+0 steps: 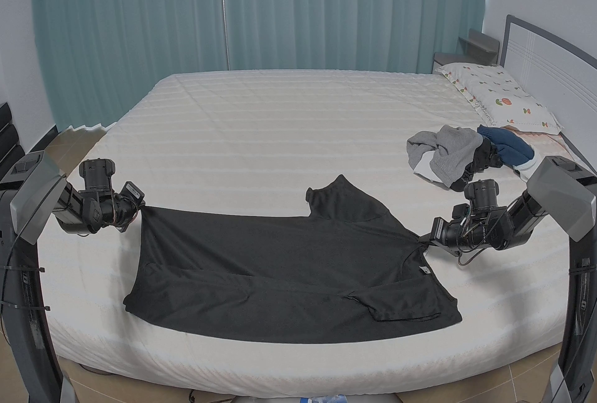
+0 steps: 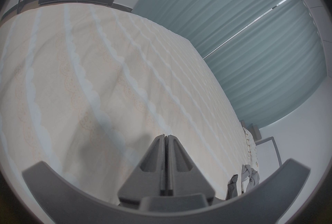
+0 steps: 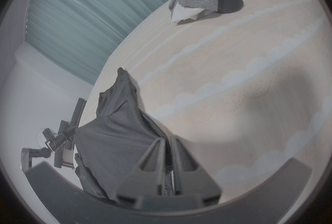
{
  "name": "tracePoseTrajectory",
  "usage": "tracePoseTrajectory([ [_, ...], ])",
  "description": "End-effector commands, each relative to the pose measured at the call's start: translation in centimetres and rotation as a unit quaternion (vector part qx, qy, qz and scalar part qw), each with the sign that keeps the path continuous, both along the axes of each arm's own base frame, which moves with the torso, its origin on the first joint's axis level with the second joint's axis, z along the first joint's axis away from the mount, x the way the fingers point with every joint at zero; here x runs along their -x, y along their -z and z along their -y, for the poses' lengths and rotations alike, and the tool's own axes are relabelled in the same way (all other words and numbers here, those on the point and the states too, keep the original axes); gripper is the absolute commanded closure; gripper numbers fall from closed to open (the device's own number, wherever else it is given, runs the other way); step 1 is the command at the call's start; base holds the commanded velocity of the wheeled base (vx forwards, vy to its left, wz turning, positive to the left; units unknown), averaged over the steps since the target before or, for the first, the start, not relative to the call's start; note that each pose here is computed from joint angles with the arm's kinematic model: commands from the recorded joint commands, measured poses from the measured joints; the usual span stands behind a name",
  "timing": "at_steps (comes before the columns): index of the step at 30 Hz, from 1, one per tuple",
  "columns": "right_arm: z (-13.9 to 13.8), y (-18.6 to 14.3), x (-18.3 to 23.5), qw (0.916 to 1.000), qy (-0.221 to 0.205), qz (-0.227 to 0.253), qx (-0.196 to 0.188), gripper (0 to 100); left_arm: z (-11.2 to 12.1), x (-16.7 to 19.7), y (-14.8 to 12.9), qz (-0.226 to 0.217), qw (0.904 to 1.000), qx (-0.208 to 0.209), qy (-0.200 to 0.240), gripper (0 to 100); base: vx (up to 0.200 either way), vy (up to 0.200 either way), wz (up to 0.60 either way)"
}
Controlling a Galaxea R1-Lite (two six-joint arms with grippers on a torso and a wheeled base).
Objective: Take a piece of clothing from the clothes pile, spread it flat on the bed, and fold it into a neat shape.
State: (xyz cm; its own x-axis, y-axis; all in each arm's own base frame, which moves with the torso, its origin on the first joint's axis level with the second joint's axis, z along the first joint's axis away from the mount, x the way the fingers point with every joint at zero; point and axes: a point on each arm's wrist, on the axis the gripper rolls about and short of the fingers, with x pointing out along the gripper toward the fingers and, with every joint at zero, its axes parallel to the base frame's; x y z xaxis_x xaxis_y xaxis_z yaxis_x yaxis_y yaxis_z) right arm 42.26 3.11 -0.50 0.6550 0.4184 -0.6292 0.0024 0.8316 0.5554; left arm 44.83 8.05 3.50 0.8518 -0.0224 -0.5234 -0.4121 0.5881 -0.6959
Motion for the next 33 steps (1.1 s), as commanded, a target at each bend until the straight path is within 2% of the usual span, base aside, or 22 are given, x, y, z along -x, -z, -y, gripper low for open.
tracePoseTrajectory([
  [1,-0.5,-0.6,-0.3,0.9998,-0.008,0.015,0.001,0,0.0,0.0,0.0,0.0,1.0,0.0,0.001,100,0.0,0.0,0.0],
  [5,-1.2,-2.6,-1.9,0.9982,-0.014,0.058,-0.004,0,0.1,0.0,0.0,0.0,1.0,0.0,0.001,100,0.0,0.0,0.0],
  [8,-2.9,-3.7,-3.2,0.9967,-0.018,0.077,-0.018,0,0.2,0.1,0.2,-0.003,1.0,0.0,0.002,100,0.0,0.0,0.0],
  [10,-4.7,-3.2,-3.7,0.997,-0.029,0.069,-0.021,0,0.2,0.1,0.2,-0.004,1.0,0.0,0.002,100,0.0,0.0,0.0],
  [15,-7.0,-2.7,-5.5,0.997,-0.039,0.065,-0.016,0,0.2,0.3,0.1,-0.005,1.0,0.001,0.003,100,0.0,0.0,0.0],
  [25,-7.8,-1.3,-8.1,0.9981,-0.024,0.057,-0.003,0,0.2,0.3,0.2,-0.006,1.0,0.0,0.002,100,0.0,0.0,0.0],
  [33,-8.9,-1.2,-9.0,0.9978,-0.02,0.06,-0.019,0,0.2,0.3,0.2,-0.006,1.0,0.001,0.003,100,0.0,0.0,0.0],
])
